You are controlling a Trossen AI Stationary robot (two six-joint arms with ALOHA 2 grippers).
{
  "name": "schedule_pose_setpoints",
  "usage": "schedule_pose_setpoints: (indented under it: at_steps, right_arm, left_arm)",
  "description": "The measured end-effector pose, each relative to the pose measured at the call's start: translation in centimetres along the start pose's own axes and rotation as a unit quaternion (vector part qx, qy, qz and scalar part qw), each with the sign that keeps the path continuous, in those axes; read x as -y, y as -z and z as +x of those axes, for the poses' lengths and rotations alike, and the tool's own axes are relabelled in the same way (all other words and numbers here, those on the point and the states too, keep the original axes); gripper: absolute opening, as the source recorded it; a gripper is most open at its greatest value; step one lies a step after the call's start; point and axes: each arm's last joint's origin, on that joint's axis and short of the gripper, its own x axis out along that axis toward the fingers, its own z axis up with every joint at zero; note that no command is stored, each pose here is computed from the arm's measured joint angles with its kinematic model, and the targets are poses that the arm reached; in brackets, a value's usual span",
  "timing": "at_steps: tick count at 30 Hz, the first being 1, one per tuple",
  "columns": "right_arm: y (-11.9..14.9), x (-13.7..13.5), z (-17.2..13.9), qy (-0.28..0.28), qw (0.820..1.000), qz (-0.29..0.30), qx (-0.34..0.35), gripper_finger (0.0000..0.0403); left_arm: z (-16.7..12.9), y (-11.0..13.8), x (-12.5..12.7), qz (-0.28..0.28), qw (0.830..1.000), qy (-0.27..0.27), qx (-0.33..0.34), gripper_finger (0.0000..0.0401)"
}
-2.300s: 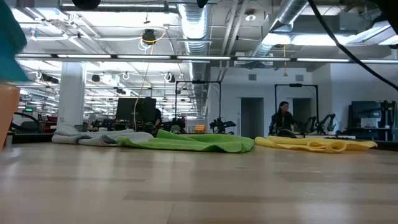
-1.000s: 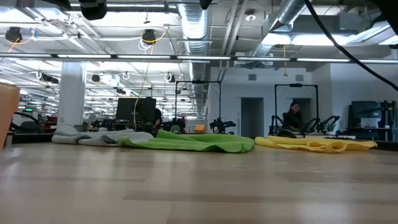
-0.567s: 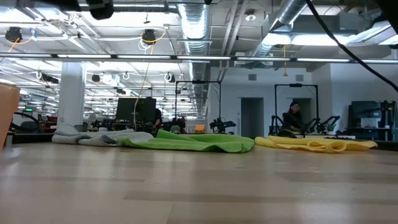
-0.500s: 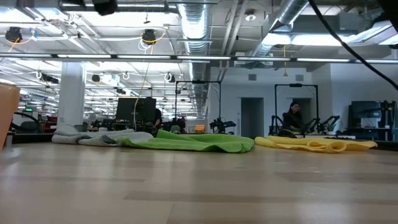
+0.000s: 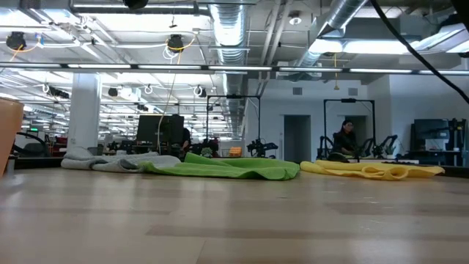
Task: Fold microfiber towels
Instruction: Put the blue microfiber towel into the orange bin
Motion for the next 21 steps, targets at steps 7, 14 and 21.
schedule_pose_setpoints:
  at_steps: [7, 14, 21]
  right_arm:
    - [0.0, 0.0, 0.0, 0.000, 1.000, 0.000, 0.000, 0.0132]
    - [-1.0, 0.5, -1.4, 0.012, 1.000, -0.003, -0.017, 0.0134]
    - [-2.4, 0.9, -3.5, 0.014, 0.999, -0.015, -0.043, 0.0133]
  left_arm:
    - [0.0, 0.0, -0.3, 0.010, 1.000, -0.024, -0.011, 0.0094]
    - [-0.2, 0.0, -0.4, 0.081, 0.996, -0.035, -0.025, 0.0150]
    - [-2.3, 0.2, -0.1, 0.108, 0.993, -0.028, -0.029, 0.0158]
